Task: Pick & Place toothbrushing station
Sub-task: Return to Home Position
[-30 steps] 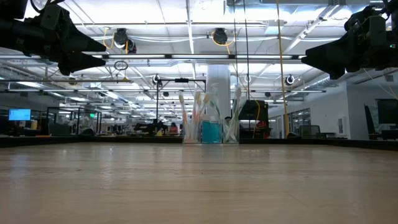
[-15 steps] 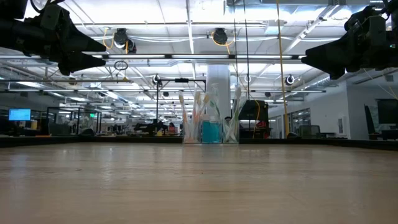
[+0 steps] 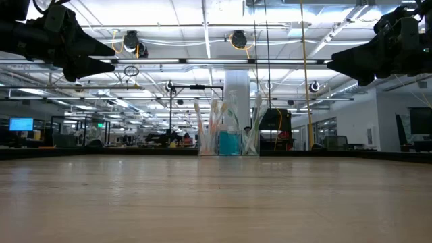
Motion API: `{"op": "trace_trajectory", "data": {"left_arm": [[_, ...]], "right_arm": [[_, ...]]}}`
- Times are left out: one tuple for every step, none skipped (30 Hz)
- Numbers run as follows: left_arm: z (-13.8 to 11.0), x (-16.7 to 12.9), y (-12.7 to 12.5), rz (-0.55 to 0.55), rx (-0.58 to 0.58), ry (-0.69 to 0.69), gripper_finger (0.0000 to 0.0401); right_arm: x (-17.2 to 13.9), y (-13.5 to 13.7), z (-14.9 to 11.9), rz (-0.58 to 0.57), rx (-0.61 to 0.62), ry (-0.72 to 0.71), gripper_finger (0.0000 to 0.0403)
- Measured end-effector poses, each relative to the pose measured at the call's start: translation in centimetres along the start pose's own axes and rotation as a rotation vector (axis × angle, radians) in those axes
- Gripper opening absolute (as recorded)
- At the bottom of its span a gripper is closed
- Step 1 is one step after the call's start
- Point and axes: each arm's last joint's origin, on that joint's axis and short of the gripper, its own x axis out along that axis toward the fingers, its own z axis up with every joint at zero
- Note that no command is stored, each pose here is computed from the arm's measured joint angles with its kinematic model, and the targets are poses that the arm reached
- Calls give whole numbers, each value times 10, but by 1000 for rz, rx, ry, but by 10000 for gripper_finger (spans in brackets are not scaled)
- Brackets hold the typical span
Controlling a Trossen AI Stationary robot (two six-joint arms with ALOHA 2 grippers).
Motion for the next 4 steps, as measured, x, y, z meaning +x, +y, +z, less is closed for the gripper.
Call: {"op": "trace_trajectory", "data": {"left_arm": [[0, 0, 0, 0, 0, 0, 308], [0, 0, 0, 0, 0, 0, 308], [0, 0, 0, 0, 0, 0, 308], [0, 0, 0, 0, 0, 0, 308]], "right_arm": [[0, 0, 0, 0, 0, 0, 171], [0, 0, 0, 0, 0, 0, 171], [0, 0, 0, 0, 0, 0, 172], [0, 0, 0, 0, 0, 0, 173]]}}
